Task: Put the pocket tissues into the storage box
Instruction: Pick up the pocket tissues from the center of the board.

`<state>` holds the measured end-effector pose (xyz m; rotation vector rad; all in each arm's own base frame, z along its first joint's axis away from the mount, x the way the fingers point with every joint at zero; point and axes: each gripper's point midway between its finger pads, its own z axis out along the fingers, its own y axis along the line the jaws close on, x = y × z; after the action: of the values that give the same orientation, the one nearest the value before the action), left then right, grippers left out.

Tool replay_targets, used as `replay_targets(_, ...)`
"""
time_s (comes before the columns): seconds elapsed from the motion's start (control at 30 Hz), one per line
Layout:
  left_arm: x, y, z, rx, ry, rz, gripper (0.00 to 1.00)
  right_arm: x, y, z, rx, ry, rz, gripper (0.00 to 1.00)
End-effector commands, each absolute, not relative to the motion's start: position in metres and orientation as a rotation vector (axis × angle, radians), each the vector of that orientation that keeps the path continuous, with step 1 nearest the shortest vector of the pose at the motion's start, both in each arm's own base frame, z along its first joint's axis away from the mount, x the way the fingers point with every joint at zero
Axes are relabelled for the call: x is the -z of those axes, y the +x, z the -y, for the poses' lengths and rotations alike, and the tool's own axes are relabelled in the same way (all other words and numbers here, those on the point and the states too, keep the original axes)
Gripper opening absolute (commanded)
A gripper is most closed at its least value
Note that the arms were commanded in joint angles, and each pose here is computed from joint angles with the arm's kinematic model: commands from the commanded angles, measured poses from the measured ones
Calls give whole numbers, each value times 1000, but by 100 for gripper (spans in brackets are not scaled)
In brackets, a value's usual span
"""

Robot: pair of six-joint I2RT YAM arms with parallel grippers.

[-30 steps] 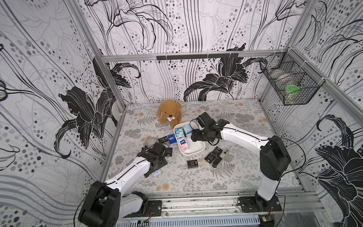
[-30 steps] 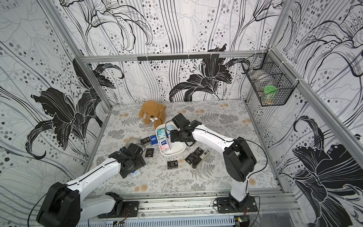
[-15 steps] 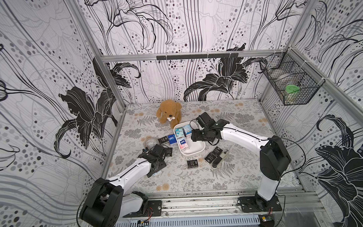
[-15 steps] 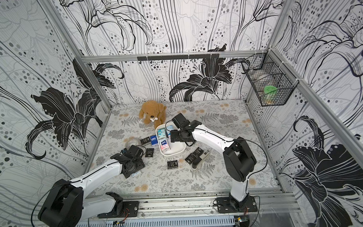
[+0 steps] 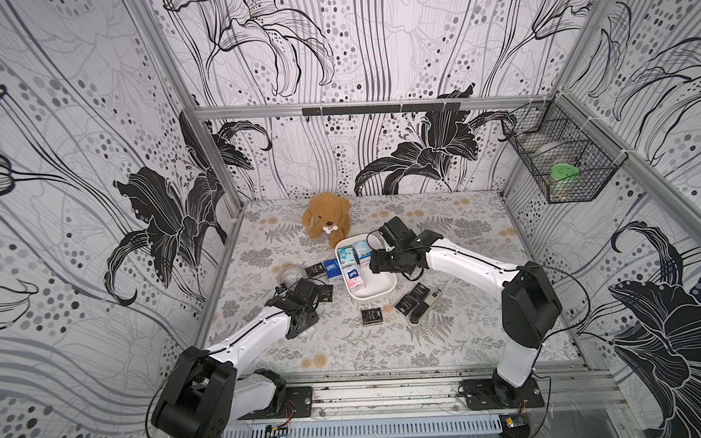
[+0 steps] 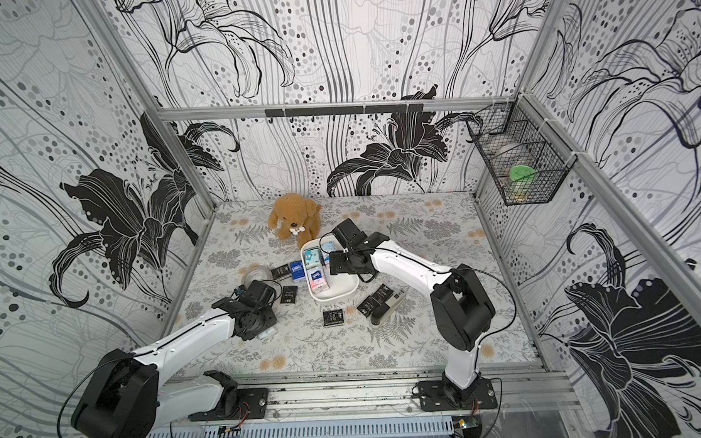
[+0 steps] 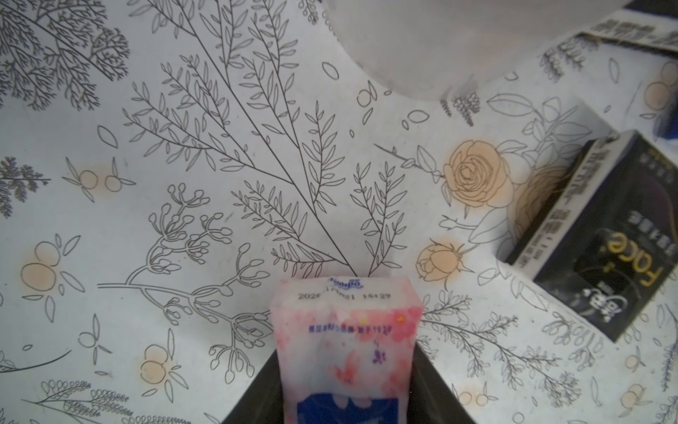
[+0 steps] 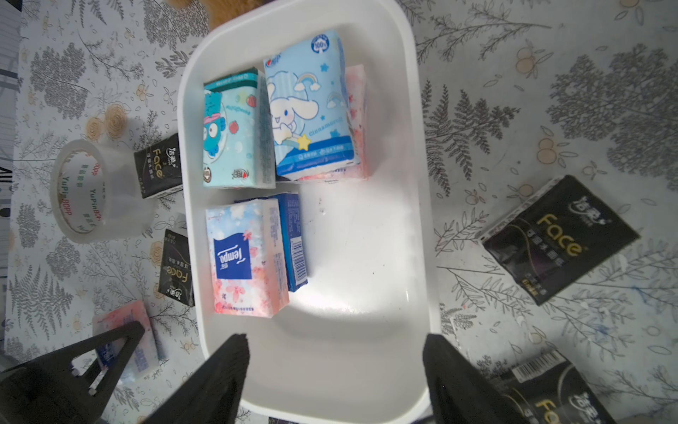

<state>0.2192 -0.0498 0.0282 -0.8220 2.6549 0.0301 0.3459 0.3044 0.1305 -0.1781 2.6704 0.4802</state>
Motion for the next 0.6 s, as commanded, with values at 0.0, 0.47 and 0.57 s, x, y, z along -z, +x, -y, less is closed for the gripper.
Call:
replay_targets(0.0, -47, 228, 53, 19, -820, -2618, 48, -123, 343, -294, -427, -176, -2692, 81)
replay_targets(0.47, -119, 267, 108, 448, -777, -2493, 51, -130, 347, -278, -450, -69, -2651, 81)
replay_targets(0.57, -137, 275, 124, 522, -738, -2450, 52, -130, 348, -272, -447, -46, -2647, 81)
